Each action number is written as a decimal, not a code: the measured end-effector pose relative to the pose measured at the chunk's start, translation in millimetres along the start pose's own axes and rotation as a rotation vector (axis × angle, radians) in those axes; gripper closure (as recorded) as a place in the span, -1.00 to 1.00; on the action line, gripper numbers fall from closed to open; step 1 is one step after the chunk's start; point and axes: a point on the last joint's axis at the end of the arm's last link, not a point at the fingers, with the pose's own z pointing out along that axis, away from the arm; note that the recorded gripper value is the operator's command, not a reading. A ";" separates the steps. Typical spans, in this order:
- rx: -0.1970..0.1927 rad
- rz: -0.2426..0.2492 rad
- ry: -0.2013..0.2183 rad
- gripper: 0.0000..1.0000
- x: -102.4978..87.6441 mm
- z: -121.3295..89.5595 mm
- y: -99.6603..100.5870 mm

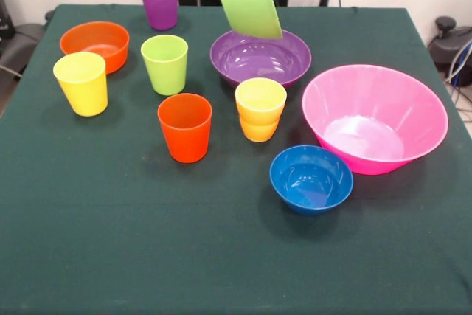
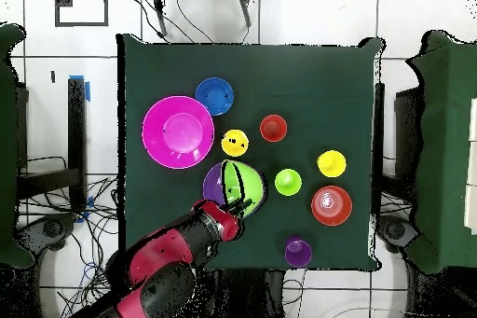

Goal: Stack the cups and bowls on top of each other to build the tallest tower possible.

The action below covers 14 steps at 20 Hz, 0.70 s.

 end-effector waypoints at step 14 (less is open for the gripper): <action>0.068 0.059 -0.099 1.00 -2.2 4.6 17.0</action>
